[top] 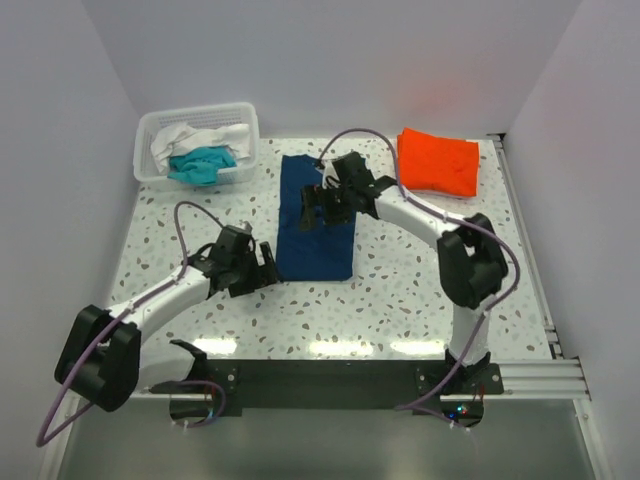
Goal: Fold and stack the t-shirts
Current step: Fold the tshirt
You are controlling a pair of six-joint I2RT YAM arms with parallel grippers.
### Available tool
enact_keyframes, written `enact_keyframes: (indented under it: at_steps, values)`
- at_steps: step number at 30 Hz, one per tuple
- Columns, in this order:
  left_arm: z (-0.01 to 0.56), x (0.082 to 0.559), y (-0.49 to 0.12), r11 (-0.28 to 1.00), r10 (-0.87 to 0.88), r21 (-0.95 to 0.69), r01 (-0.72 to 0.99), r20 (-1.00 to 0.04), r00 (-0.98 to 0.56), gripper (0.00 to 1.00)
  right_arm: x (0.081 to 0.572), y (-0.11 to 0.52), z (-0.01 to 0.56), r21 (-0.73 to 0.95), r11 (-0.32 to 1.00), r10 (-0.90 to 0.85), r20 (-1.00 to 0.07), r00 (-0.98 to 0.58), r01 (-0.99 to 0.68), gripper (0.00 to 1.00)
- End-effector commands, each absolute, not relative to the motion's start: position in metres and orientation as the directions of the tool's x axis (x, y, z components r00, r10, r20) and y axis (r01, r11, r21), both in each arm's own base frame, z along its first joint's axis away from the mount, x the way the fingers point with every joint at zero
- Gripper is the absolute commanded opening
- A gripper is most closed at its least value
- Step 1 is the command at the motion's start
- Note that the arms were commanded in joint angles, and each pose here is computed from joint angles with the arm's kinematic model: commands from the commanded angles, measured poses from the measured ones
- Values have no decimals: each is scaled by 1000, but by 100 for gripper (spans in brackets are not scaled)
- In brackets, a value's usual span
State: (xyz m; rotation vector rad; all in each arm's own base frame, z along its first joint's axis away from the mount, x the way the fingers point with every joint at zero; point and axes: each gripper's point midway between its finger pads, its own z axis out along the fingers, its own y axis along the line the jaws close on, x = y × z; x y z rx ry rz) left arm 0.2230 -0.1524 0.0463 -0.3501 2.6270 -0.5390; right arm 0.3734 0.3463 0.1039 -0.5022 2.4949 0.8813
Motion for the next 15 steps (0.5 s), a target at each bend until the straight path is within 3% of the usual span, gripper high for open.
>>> enact_keyframes:
  at_steps: [1, 5, 7, 11, 15]
  values:
    - [64, 259, -161, 884, -350, -446, -140, -433, -831, 87, 363, 325, 163, 481, 750, -76, -620, -781, -455, 99]
    - [54, 270, -165, 894, -333, -425, -141, -420, -844, 71, 326, 286, 148, 465, 804, -32, -588, -808, -370, 99]
    - [49, 275, -166, 898, -332, -415, -149, -414, -848, 67, 315, 273, 161, 458, 814, 2, -619, -786, -358, 99]
    - [39, 278, -172, 899, -314, -415, -140, -389, -866, 50, 293, 242, 156, 423, 852, 37, -635, -772, -307, 99]
    - [29, 274, -176, 896, -302, -424, -134, -361, -882, 44, 280, 222, 157, 385, 883, 47, -642, -765, -269, 99]
